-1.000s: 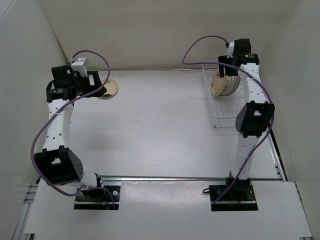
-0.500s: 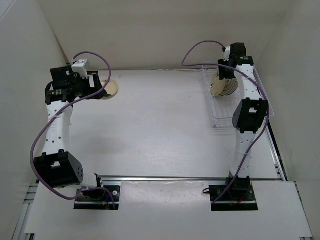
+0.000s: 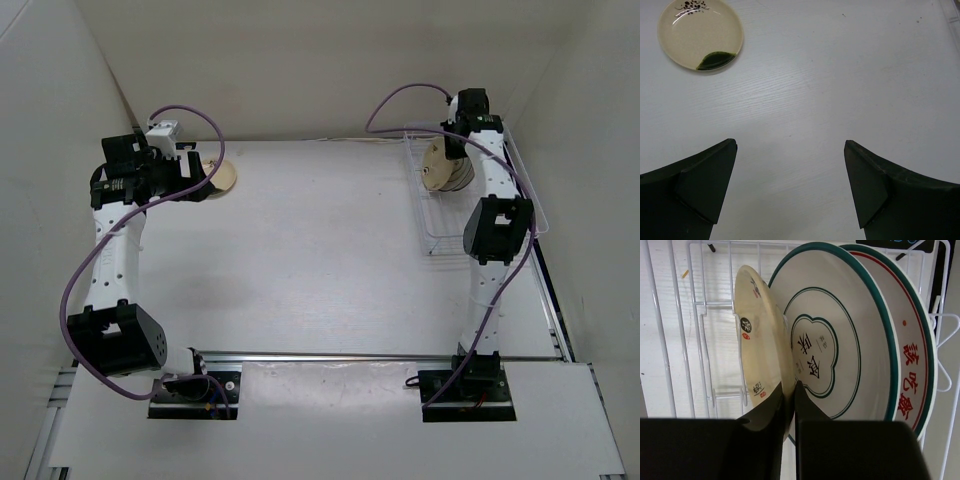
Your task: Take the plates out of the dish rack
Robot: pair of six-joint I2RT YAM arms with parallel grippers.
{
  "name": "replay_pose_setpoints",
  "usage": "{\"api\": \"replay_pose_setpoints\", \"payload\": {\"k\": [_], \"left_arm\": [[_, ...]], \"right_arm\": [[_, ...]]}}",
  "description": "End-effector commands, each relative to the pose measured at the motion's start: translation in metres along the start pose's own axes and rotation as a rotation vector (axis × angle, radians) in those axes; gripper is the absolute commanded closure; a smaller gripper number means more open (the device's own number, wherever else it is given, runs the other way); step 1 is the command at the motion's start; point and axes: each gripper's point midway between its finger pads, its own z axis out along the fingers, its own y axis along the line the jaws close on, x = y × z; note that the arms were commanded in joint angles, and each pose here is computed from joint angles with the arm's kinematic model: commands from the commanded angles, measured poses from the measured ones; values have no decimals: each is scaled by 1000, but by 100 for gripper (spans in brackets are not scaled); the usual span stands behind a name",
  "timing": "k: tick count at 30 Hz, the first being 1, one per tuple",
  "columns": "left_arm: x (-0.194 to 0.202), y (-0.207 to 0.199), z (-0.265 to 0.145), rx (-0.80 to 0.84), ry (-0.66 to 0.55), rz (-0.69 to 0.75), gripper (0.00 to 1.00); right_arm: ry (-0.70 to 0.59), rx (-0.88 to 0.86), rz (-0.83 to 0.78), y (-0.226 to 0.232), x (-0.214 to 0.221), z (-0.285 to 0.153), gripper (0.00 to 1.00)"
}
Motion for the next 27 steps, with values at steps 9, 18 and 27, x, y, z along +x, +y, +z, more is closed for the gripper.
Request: {"api": "replay_pose_setpoints", "payload": {"k": [9,18,27], "left_arm": [[-7,-6,-4,20,-31,4,0],[-35,21,-1,-114,-83,-35,0],[-57,26,2,-123,-115,-64,0]], "right_arm": [[-248,448,34,-54,-75,-117,100],[-310,528,-3,-52,-83,-171,100],[-244,-190,16,72,-47,-197,100]]}}
